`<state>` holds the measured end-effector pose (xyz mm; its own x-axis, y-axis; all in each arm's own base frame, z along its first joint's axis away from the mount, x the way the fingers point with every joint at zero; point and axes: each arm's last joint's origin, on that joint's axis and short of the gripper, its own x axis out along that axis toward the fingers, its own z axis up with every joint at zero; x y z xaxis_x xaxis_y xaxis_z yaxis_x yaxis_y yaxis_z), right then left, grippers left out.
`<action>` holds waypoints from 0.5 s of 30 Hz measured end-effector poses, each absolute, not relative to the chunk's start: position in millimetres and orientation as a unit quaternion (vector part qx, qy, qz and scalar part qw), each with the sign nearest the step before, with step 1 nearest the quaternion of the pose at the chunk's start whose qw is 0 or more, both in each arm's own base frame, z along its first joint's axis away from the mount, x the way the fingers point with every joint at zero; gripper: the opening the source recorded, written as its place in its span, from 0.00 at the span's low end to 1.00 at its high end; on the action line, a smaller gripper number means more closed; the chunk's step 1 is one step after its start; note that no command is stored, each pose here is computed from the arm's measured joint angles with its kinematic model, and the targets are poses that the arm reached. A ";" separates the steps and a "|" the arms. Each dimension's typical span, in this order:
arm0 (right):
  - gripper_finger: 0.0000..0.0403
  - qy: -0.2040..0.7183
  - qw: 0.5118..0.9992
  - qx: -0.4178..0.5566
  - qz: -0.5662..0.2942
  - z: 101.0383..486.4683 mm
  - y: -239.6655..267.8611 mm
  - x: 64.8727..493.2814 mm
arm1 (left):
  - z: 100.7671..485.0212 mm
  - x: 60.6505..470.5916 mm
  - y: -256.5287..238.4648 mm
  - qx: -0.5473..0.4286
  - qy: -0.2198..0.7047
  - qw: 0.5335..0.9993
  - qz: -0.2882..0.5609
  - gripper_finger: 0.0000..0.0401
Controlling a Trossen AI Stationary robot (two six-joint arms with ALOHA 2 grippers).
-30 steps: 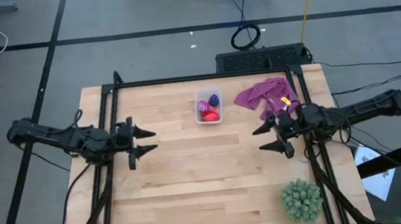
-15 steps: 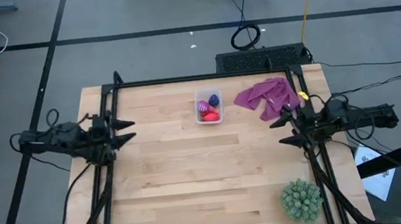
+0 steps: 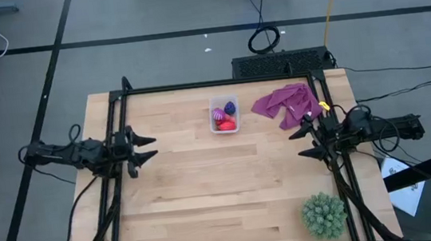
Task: Pick and placing Produce into tupperware
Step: Return to Home Position
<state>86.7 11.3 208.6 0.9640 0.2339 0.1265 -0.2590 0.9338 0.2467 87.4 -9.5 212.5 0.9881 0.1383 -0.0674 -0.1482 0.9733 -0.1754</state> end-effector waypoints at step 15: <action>0.72 -0.031 0.986 0.105 0.122 205.6 11.3 85.8 | 213.6 88.9 -0.1 -0.050 0.026 0.996 0.068 0.56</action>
